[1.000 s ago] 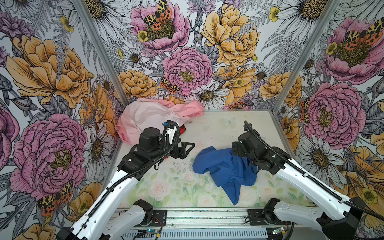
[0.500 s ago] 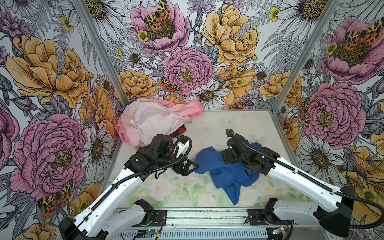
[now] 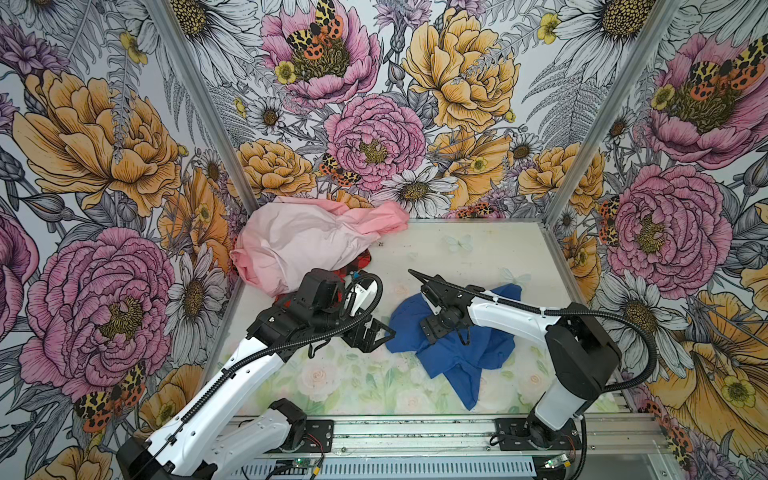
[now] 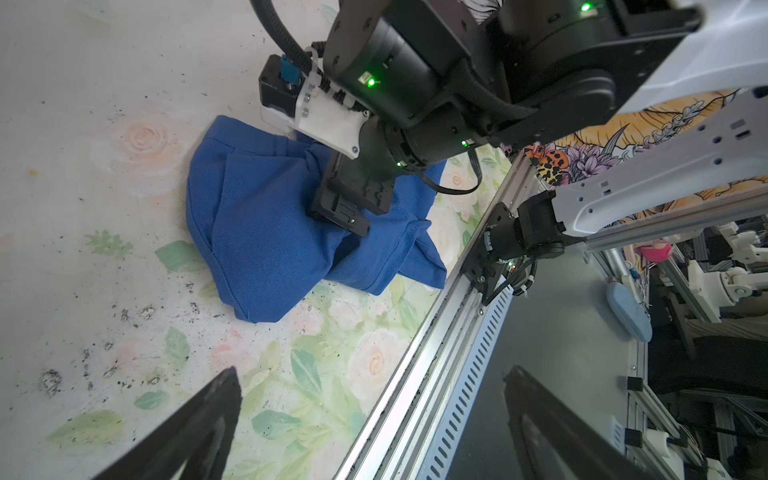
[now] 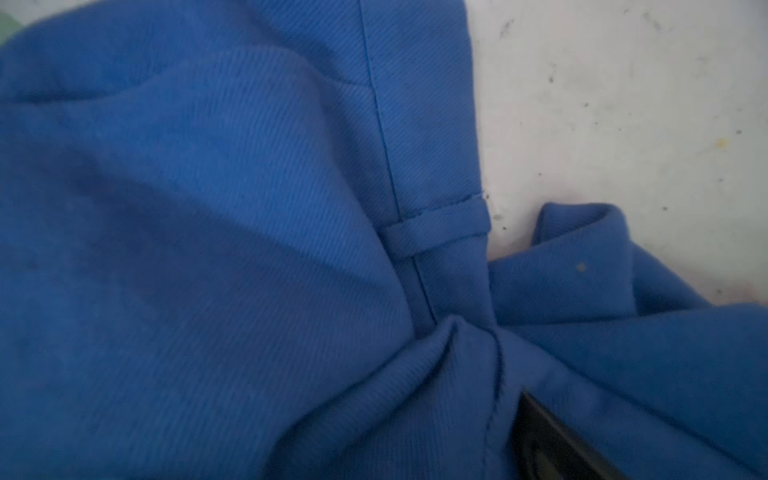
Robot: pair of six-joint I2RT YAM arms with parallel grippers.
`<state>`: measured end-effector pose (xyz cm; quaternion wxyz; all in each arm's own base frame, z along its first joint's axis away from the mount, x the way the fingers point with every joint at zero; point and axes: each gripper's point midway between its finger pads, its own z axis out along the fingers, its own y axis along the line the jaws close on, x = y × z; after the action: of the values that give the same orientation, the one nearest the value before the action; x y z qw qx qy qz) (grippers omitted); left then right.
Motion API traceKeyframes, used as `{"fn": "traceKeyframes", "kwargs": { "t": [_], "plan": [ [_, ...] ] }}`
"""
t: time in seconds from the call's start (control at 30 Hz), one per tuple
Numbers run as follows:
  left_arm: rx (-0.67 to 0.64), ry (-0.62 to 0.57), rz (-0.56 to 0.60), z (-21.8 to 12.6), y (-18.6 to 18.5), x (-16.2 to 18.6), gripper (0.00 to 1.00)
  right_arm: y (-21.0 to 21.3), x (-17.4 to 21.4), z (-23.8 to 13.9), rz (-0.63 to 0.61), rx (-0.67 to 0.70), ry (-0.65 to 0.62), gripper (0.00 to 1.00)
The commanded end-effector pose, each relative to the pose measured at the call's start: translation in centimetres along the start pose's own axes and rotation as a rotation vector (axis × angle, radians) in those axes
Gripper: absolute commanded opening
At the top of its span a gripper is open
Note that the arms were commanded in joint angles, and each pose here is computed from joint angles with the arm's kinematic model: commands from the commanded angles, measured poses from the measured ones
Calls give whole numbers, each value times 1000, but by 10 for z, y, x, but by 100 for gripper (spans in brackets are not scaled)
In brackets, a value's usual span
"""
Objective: Pick out a specific cloth from the pile
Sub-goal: 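Reach the right gripper down and grasp the blue cloth again, then lift the blue cloth high with the right gripper toward the far corner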
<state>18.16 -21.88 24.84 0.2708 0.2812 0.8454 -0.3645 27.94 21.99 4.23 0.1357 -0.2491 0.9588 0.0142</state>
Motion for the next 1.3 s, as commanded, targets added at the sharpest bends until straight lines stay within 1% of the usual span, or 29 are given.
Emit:
{"fn": "traceKeyframes", "kwargs": {
  "t": [0.0, 0.07, 0.1, 0.17, 0.2, 0.23, 0.27, 0.3, 0.33, 0.4, 0.47, 0.57, 0.67, 0.73, 0.8, 0.9, 0.97, 1.07, 1.1, 1.17, 1.2, 1.27],
  "plan": [
    [-9, -83, 49, -21, -9, -18, 99, 34, 40, 34, 95, -170, 199, 99],
    [-7, -98, 53, -25, -12, -22, 99, 35, 45, 43, 104, -165, 223, 95],
    [-3, -106, 59, -27, -13, -24, 99, 34, 46, 46, 111, -159, 228, 92],
    [-2, -111, 63, -29, -14, -27, 99, 32, 45, 47, 124, -158, 226, 79],
    [-5, -114, 64, -30, -13, -28, 99, 30, 43, 46, 133, -162, 215, 70],
    [-8, -120, 67, -31, -13, -31, 99, 28, 40, 43, 147, -171, 200, 57],
    [-13, -122, 66, -31, -11, -31, 99, 25, 36, 40, 160, -179, 185, 41],
    [-19, -126, 68, -32, -10, -32, 99, 20, 31, 35, 178, -187, 163, 15],
    [-29, -131, 67, -33, -8, -33, 99, 12, 23, 27, 196, -184, 131, 0],
    [-50, -137, 68, -34, -5, -33, 99, -2, 2, 6, 222, -193, 46, 0],
    [-63, -146, 73, -36, -3, -35, 99, -25, -27, -25, 264, -212, -71, 0],
    [-80, -161, 78, -39, -1, -39, 99, -83, -78, -90, 363, -217, -284, 0],
    [-79, -179, 82, -39, -2, -44, 99, -149, -127, -175, 422, -119, -477, 0],
    [-70, -194, 87, -38, -2, -47, 99, -190, -159, -242, 466, -47, -650, 0],
    [-68, -218, 88, -37, -2, -51, 99, -231, -182, -296, 525, 24, -801, 0],
    [-60, -248, 90, -34, -1, -58, 99, -268, -209, -376, 534, 93, -1016, 0],
    [-46, -272, 96, -34, -3, -63, 99, -286, -222, -416, 535, 120, -1134, 0],
    [-47, -296, 123, -32, -5, -68, 99, -309, -228, -471, 522, 215, -1299, 0],
    [-51, -302, 129, -32, -4, -70, 99, -314, -226, -493, 524, 251, -1367, 0],
    [-56, -302, 137, -30, -3, -73, 99, -328, -215, -523, 566, 308, -1468, 0],
    [-63, -298, 138, -29, -1, -74, 99, -337, -207, -538, 596, 318, -1520, 0],
    [-66, -289, 137, -26, 1, -74, 99, -356, -191, -557, 658, 327, -1585, 0]
  ]
}}
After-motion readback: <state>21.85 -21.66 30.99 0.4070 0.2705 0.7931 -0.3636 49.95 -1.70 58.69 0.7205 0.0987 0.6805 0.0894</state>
